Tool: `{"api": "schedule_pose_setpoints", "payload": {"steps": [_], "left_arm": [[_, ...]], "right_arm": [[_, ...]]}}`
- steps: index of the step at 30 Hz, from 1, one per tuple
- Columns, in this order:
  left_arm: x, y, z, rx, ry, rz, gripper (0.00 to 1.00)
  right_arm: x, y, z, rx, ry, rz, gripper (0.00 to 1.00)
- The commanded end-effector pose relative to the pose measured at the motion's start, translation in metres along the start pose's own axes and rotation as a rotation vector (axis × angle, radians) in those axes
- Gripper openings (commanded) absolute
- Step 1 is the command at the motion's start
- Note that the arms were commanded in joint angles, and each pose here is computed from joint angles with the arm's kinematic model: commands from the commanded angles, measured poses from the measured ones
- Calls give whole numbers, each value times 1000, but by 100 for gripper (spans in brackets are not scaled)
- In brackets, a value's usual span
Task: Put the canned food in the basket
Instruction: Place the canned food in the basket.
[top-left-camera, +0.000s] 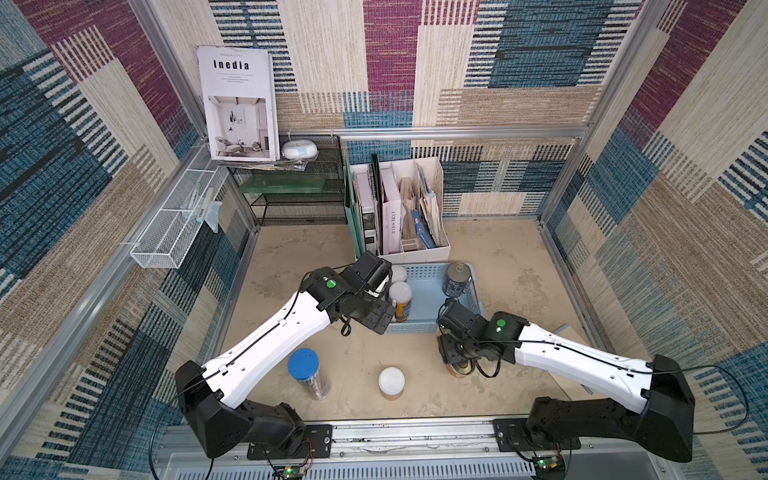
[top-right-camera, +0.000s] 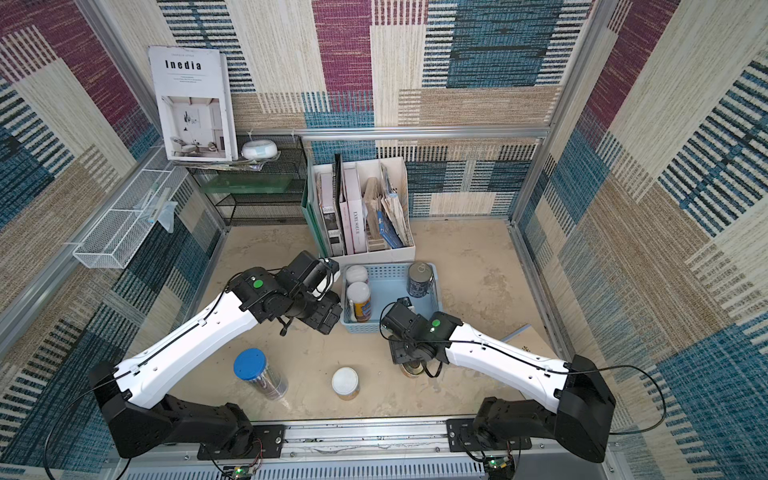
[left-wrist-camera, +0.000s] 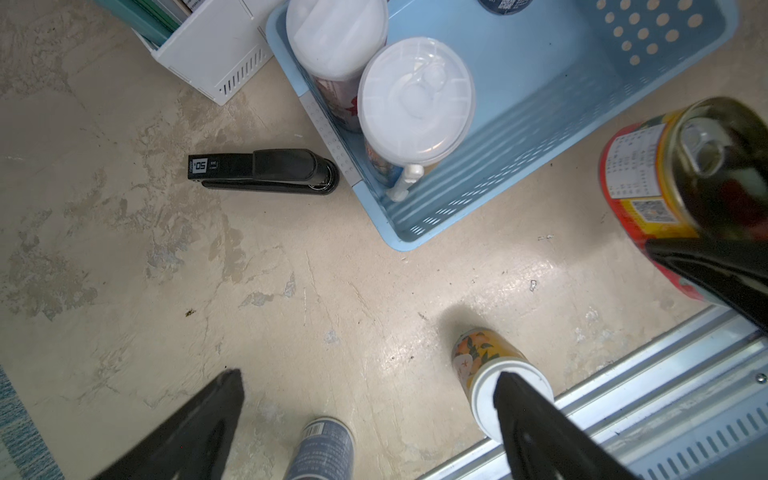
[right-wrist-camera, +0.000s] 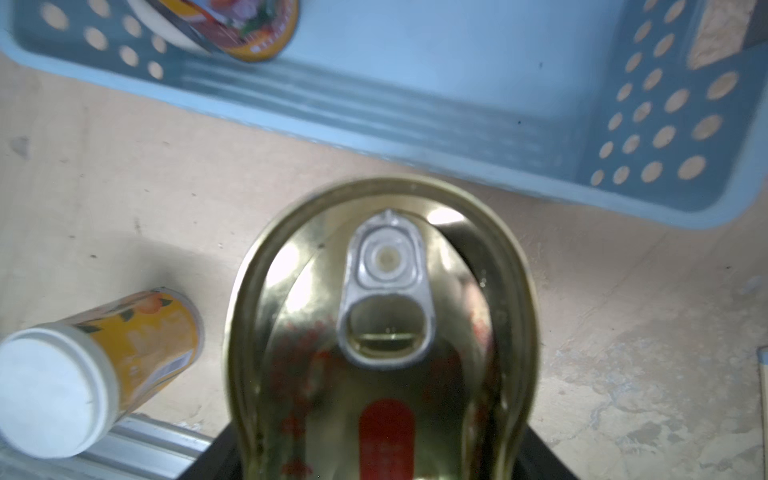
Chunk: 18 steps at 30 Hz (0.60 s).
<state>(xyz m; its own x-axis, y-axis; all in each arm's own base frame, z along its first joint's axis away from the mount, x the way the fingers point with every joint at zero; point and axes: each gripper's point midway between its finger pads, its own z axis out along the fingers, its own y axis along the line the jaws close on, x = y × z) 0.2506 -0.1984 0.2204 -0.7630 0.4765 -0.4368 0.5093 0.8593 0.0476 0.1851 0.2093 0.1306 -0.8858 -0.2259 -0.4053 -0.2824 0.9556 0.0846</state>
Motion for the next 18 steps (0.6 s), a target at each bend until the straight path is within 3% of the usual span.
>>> {"api": "schedule_pose_setpoints", "payload": {"steps": [1, 9, 18], "left_arm": [[0, 3, -2, -1, -19, -17, 99], [12, 7, -4, 4, -21, -50, 99], [27, 7, -7, 19, -20, -68, 99]], "right_arm": [[-5, 2, -15, -4, 5, -20, 64], [-60, 11, -32, 8, -93, -52, 70], [-125, -3, -6, 34, -87, -47, 71]]}}
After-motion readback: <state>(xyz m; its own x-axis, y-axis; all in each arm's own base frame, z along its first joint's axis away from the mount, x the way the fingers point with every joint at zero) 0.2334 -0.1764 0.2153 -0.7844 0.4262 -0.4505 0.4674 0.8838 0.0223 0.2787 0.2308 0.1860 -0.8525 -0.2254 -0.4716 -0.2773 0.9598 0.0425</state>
